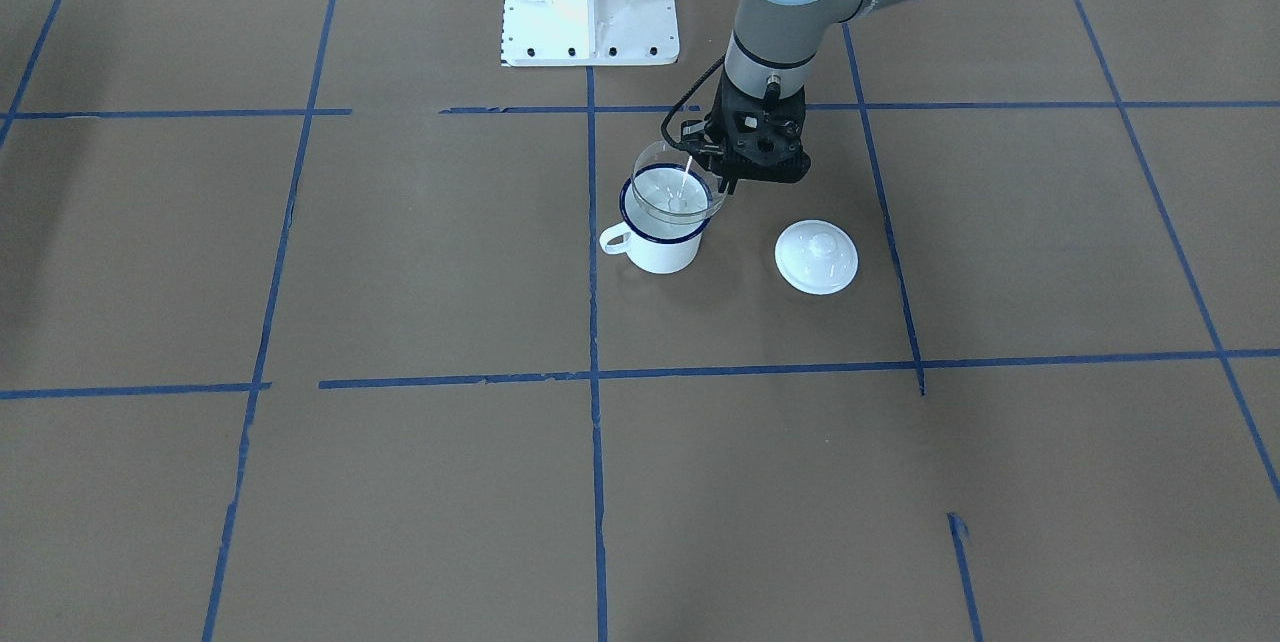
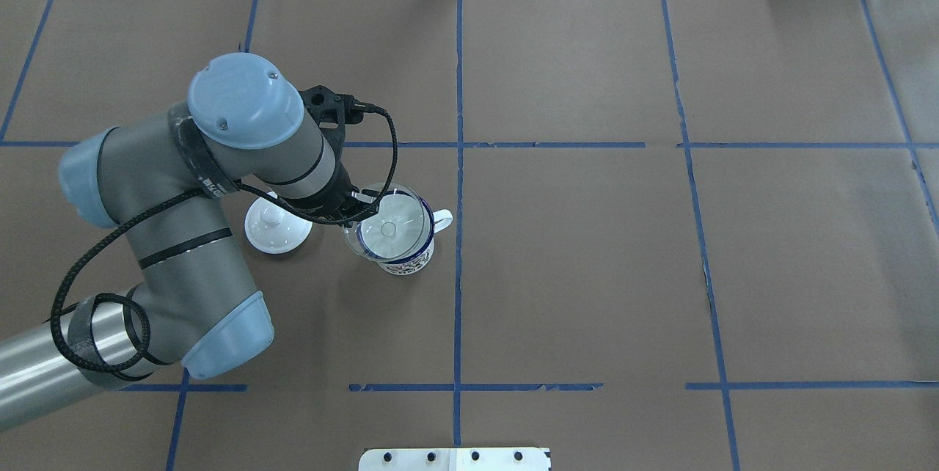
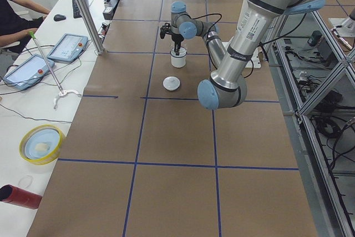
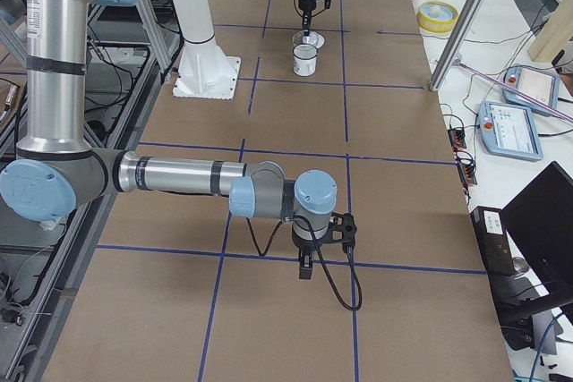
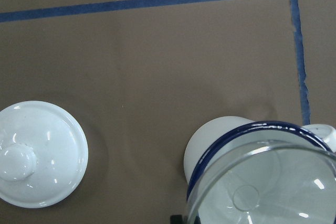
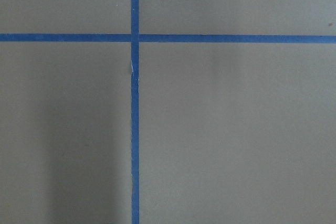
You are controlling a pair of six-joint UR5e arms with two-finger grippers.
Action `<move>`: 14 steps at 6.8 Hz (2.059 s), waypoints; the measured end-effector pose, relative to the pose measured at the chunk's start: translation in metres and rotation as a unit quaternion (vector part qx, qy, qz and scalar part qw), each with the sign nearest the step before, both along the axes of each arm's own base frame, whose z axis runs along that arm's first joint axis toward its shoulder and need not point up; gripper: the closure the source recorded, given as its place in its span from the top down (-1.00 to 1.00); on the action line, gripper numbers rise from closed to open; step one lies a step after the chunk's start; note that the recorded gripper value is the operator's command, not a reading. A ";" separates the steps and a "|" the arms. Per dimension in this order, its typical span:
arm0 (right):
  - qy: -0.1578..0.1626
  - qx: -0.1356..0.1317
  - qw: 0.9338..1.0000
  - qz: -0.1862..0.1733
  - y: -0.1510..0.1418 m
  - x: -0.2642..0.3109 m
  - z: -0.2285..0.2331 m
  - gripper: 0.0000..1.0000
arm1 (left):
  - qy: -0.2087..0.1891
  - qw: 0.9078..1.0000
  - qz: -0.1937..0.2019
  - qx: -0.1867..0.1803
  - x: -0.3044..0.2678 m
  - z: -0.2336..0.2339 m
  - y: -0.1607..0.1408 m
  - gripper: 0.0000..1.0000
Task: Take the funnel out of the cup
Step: 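Move the left gripper down to the clear funnel in the mug, then grasp the funnel with the left gripper and lift it out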
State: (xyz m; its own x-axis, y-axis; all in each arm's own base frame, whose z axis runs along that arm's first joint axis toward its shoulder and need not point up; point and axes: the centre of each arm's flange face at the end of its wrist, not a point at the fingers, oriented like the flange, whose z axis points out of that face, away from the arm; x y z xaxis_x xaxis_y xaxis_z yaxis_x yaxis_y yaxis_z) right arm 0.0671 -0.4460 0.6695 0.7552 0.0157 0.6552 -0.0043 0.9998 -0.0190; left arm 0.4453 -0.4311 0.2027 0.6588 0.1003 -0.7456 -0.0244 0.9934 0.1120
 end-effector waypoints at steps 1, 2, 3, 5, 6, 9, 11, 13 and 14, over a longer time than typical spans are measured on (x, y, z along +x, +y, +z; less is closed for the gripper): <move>0.000 0.000 1.000 0.000 0.000 0.000 0.000 1.00 | 0.002 1.000 -0.013 0.002 -0.026 -0.010 -0.009 -1.00; 0.000 0.000 1.000 0.000 0.000 0.000 0.000 1.00 | 0.011 1.000 -0.027 0.004 -0.063 -0.022 -0.022 -1.00; 0.000 0.000 1.000 0.000 0.000 0.000 0.000 1.00 | 0.028 0.999 -0.033 0.003 -0.099 -0.033 -0.037 -1.00; 0.000 0.000 1.000 0.000 0.000 0.000 0.000 1.00 | 0.052 0.997 -0.058 0.019 -0.128 -0.035 -0.068 -1.00; 0.000 0.000 1.000 0.000 0.000 0.000 0.000 1.00 | 0.060 0.993 -0.096 0.046 -0.127 -0.022 -0.096 -1.00; 0.000 0.000 1.000 0.000 0.000 0.000 0.000 1.00 | 0.090 0.959 -0.235 0.131 -0.113 0.042 -0.163 -1.00; 0.000 -0.001 1.000 0.000 0.001 0.000 0.000 1.00 | 0.105 0.921 -0.323 0.190 -0.099 0.103 -0.201 -1.00; 0.000 0.000 1.000 0.000 0.001 0.000 0.000 1.00 | 0.116 0.889 -0.381 0.228 -0.066 0.169 -0.206 -1.00; 0.000 -0.001 1.000 0.000 0.001 0.000 0.000 1.00 | 0.117 0.881 -0.395 0.232 -0.044 0.192 -0.196 -1.00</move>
